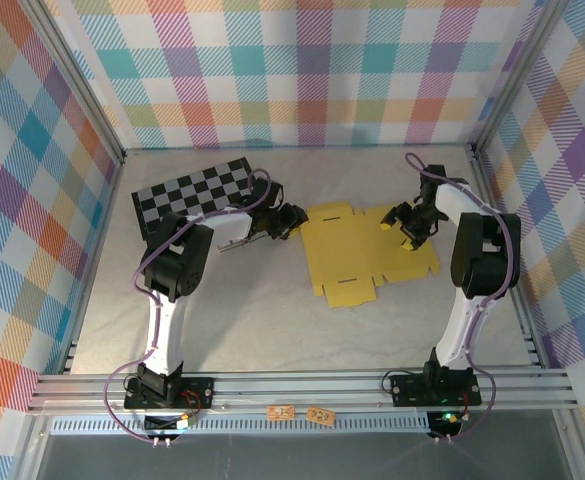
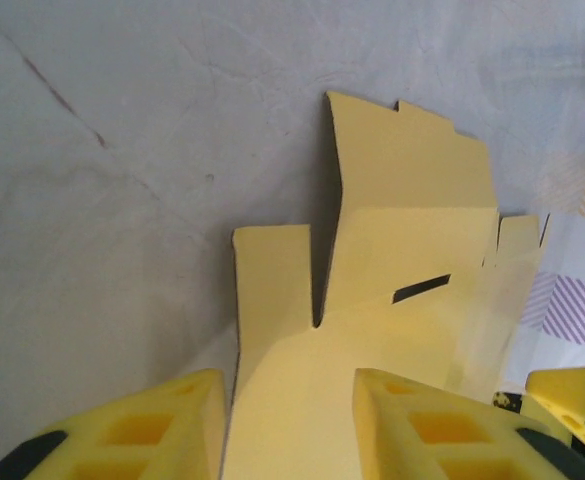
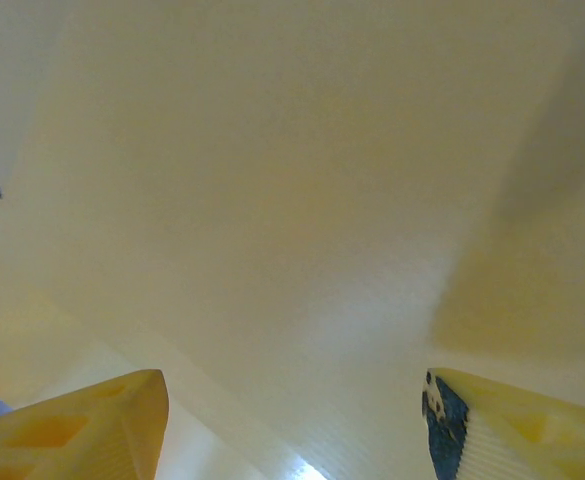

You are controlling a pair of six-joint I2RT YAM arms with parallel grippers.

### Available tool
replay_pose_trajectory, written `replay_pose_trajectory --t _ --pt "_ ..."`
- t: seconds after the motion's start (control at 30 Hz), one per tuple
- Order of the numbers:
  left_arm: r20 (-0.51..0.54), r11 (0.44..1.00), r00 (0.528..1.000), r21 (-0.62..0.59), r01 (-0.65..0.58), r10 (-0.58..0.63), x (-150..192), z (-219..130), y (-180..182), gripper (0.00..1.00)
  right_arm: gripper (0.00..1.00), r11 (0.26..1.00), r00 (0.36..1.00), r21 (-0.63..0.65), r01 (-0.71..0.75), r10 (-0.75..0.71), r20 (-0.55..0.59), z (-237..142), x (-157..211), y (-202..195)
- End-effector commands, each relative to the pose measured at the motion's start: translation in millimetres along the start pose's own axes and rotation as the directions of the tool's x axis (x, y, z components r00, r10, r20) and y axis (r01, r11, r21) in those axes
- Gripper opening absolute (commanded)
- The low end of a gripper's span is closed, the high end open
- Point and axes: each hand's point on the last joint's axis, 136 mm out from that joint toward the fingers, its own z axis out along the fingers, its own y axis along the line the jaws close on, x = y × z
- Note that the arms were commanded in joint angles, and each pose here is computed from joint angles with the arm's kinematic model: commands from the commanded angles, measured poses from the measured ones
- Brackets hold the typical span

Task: Fold the paper box

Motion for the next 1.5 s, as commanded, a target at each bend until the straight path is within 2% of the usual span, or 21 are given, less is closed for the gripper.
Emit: replay_pose_trajectory --t 0.0,0.13,0.2,0.27,0.53,0.83,1.1,1.27,1.47 --pt "-0.006 0.998 1.0 0.055 0.015 -0.015 2 4 -3 0.35 0.68 1.0 0.999 -0.021 0.013 -0.014 -0.035 -1 3 3" --pt "-0.004 0.997 1.0 0.08 0.01 -0.01 2 3 -8 0.35 0.68 1.0 0.998 -0.021 0.016 -0.017 -0.054 3 3 3" --pt "0.0 0.998 1.0 0.056 0.003 -0.003 2 1 -5 0.35 0.68 1.0 0.998 -0.018 0.019 -0.021 -0.064 5 3 3" --pt "0.0 1.0 1.0 0.003 -0.013 0.013 2 -3 2 0.41 0.68 0.999 0.997 -0.017 0.028 -0.029 -0.068 5 3 4" --pt "-0.032 1.0 0.999 -0.02 -0.024 0.023 6 7 11 0.43 0.68 0.999 0.994 -0.028 0.028 -0.031 -0.108 10 1 7" --pt "-0.044 0.996 0.998 0.07 -0.049 0.052 8 28 -1 0.42 0.68 0.999 0.986 -0.03 0.027 -0.031 -0.161 20 4 6" --pt "-0.001 0.983 0.999 0.181 -0.032 0.032 6 19 -18 0.33 0.68 0.999 0.982 -0.033 0.031 -0.036 -0.184 24 3 7" --pt "0.001 0.969 0.999 0.244 -0.047 0.048 8 14 -36 0.13 0.68 0.998 0.982 -0.041 0.043 -0.05 -0.183 22 -1 12" --pt "0.029 0.968 0.998 0.245 -0.055 0.05 6 3 -43 0.0 0.68 0.997 0.982 -0.061 0.052 -0.063 -0.18 18 -5 19"
